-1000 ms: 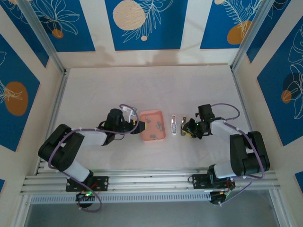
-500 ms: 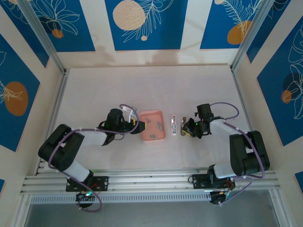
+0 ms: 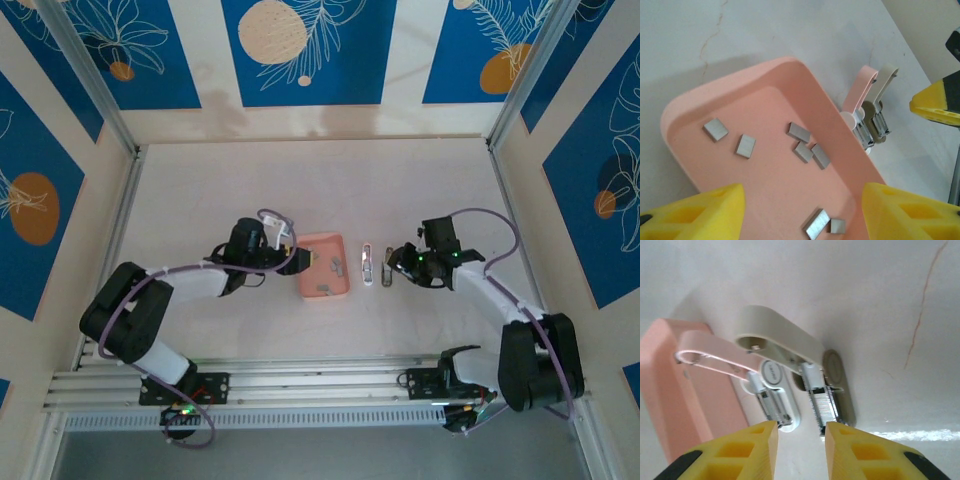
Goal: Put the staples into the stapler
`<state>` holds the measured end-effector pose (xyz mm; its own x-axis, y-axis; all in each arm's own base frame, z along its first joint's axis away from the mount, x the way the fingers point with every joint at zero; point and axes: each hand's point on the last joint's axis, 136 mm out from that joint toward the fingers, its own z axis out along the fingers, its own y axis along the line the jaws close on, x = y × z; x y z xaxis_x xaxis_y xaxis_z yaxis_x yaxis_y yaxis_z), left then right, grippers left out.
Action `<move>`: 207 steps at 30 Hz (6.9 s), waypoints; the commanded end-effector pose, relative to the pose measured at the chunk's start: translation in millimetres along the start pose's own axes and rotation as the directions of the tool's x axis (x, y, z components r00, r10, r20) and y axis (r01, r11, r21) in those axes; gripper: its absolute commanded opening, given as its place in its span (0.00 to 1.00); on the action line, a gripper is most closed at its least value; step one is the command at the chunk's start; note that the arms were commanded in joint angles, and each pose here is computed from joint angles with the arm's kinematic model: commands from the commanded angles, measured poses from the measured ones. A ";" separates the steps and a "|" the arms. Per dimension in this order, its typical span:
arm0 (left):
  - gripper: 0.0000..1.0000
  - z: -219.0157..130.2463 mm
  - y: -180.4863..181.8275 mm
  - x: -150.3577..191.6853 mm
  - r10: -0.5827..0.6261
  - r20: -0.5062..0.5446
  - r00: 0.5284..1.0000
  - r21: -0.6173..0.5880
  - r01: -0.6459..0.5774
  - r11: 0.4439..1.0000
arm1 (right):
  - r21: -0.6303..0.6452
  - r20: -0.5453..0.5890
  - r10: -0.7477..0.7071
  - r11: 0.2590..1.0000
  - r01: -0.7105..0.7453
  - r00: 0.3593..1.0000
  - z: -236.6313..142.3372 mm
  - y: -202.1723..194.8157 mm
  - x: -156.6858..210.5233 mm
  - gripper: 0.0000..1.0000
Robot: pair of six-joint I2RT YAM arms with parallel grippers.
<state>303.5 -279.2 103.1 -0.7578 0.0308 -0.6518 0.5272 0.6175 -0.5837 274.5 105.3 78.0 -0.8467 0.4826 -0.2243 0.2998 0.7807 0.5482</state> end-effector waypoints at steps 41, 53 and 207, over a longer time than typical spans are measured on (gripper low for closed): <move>0.61 133.2 -106.6 -46.7 0.425 -0.337 0.840 0.291 -0.336 0.896 | -0.175 0.103 -0.097 0.978 0.114 0.990 -50.9 19.9 0.1 0.45; 0.60 155.9 -146.1 -51.2 0.506 -0.284 0.815 0.375 -0.391 0.840 | -0.218 0.042 0.080 0.973 -0.069 0.996 -45.1 -11.9 -6.7 0.47; 0.63 42.6 -79.2 -2.0 0.436 -0.150 0.888 0.012 -0.439 0.898 | 0.139 -0.276 -0.012 0.989 0.052 0.961 15.8 -12.1 28.5 0.25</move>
<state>278.1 -366.1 120.7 -0.5207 0.4113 -0.7482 0.8034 0.5326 -0.2663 254.3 114.5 44.8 -0.9331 0.3591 0.0197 0.3332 0.8426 0.4231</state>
